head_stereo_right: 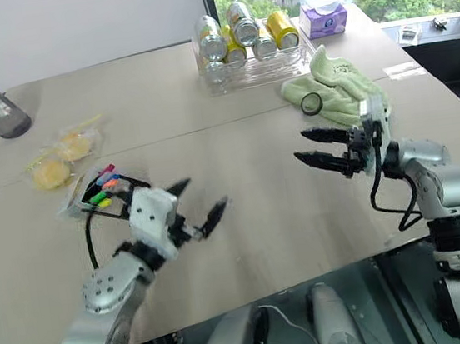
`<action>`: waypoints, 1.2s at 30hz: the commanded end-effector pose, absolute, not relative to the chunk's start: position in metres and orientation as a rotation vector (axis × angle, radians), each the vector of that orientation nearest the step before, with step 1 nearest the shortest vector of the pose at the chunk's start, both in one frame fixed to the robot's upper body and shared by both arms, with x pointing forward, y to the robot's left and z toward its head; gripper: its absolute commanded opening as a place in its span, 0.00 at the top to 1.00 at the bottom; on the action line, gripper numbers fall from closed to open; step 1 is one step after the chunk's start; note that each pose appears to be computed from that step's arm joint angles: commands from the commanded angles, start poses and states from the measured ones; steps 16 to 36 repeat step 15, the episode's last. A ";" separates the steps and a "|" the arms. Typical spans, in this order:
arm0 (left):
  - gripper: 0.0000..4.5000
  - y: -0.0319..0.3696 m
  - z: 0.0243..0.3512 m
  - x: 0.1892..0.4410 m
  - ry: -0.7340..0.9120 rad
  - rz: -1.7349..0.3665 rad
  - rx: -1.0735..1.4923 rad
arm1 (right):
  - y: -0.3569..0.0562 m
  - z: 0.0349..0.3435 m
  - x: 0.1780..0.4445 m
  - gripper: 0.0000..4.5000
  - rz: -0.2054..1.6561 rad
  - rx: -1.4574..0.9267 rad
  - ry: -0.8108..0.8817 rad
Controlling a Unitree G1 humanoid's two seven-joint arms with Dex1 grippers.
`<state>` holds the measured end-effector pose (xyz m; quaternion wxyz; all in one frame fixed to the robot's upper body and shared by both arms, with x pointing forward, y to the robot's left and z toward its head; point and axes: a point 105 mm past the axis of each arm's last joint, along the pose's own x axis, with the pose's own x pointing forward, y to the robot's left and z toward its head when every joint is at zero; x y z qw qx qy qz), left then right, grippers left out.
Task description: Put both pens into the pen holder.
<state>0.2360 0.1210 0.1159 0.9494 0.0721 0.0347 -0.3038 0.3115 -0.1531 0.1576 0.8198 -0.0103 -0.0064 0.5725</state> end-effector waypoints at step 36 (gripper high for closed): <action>0.02 0.160 0.089 0.194 0.173 -0.659 0.084 | -0.203 0.097 0.293 0.32 1.067 -0.228 0.083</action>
